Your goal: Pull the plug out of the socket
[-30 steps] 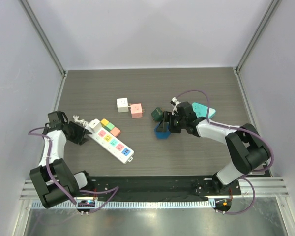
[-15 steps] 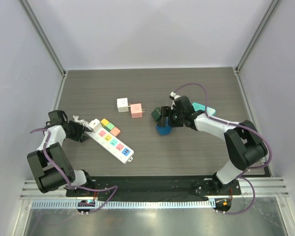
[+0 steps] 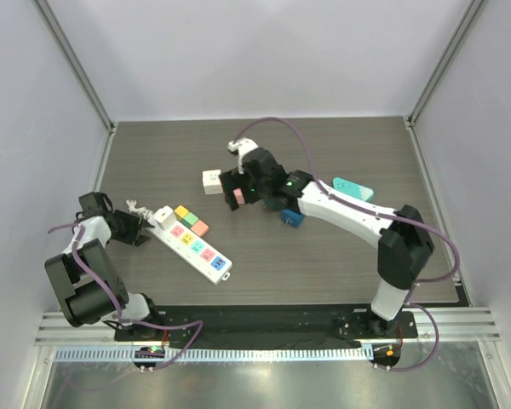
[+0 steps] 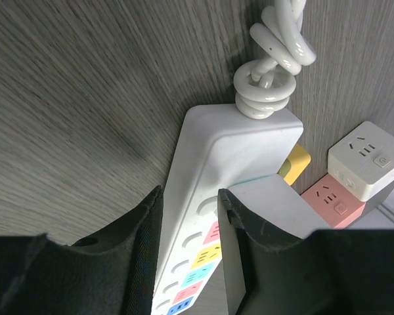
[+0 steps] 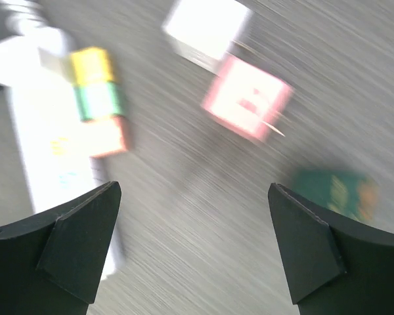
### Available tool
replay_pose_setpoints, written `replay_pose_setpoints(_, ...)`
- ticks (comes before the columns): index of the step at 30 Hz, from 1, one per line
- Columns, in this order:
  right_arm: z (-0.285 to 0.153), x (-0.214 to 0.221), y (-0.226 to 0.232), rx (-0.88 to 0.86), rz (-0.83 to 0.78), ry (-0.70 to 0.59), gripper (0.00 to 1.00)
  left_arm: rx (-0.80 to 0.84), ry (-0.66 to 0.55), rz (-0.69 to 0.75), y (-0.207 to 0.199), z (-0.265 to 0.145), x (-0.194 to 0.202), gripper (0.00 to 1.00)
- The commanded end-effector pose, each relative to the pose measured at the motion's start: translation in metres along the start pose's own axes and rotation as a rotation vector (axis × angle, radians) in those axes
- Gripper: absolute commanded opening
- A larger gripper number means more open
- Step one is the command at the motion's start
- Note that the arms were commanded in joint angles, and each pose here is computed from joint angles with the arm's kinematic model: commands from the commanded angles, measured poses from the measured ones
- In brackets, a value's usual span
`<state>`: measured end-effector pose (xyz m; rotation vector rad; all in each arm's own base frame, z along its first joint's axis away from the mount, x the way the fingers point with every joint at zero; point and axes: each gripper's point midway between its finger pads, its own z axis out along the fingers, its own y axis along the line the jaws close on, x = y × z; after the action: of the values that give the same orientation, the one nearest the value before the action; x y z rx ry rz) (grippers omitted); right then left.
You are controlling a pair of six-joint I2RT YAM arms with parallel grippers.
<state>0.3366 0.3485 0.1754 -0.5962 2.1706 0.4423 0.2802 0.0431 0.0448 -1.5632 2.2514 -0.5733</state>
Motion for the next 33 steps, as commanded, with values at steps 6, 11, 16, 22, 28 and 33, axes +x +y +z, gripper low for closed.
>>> replay_pose_setpoints(6,0.050,-0.038,0.125,-0.295,-0.183,-0.043,1.00,0.035,-0.066,0.044,-0.011,-0.001,-0.022,0.40)
replay_pose_setpoints(11,0.081,-0.026,0.177,-0.374,-0.229,-0.020,1.00,0.042,-0.068,0.062,-0.013,-0.002,-0.024,0.41)
replay_pose_setpoints(16,0.091,-0.029,0.212,-0.402,-0.243,-0.053,0.97,0.051,-0.042,0.052,-0.011,0.002,-0.018,0.41)
replay_pose_setpoints(22,0.115,-0.020,0.222,-0.373,-0.246,-0.062,0.91,0.057,-0.038,0.061,-0.007,0.005,-0.014,0.41)
replay_pose_setpoints(28,0.132,-0.021,0.211,-0.288,-0.283,-0.092,0.88,0.056,-0.019,0.060,-0.002,0.009,-0.010,0.41)
replay_pose_setpoints(33,0.140,-0.023,0.206,-0.256,-0.287,-0.110,0.83,0.059,-0.011,0.055,-0.002,0.011,-0.008,0.41)
